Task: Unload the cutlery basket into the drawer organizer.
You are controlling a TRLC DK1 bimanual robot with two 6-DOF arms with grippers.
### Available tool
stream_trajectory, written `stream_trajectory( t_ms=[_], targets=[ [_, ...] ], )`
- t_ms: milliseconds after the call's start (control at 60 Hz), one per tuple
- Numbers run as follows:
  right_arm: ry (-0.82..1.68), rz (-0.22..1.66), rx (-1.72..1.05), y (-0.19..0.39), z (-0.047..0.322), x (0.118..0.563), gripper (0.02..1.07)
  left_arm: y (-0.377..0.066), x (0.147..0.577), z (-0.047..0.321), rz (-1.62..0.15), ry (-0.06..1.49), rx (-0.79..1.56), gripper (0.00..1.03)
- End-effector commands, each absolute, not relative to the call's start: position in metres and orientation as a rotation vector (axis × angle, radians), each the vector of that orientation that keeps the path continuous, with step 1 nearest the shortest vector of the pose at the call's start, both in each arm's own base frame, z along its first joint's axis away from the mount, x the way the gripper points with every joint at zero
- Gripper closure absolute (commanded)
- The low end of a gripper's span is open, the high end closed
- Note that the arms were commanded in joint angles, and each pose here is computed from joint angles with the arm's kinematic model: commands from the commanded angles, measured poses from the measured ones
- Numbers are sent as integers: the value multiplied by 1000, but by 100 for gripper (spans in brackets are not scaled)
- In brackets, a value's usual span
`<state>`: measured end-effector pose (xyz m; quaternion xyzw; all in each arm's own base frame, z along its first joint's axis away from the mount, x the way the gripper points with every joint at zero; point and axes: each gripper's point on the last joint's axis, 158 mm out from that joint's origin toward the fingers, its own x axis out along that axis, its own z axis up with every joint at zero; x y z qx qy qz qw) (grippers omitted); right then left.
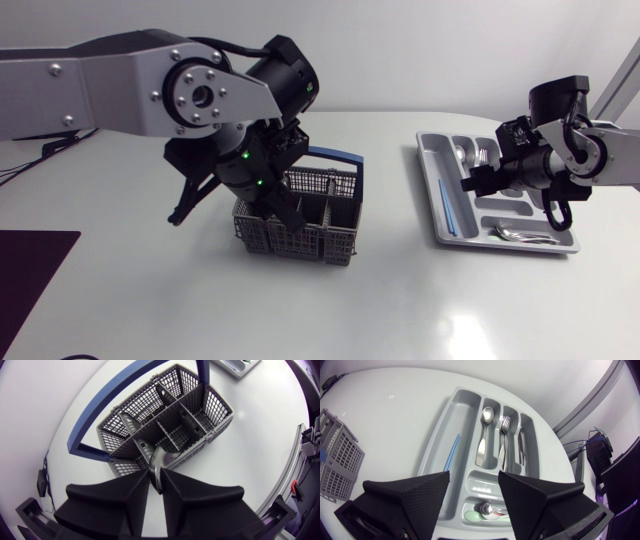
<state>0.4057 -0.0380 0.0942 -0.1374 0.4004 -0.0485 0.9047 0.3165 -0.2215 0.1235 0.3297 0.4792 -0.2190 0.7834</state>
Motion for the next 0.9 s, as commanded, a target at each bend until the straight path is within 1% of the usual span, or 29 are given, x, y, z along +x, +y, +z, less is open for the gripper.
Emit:
stream_trajectory(
  t_ms=[0,100,417,733,883],
  targets=[
    [852,-103,-292,-41,82,400,35,-225,316,136,-468,1004,721,96],
    [856,-101,-292,-41,79,399,35,-229,314,141,-481,985,735,100],
    [859,-92,-303,-40,75,397,35,-249,302,159,-543,903,805,100],
    [852,-62,-310,-33,72,393,35,-254,300,180,-524,798,942,100],
    [840,-54,-315,-31,76,393,35,-251,301,198,-492,734,968,100]
  ],
)
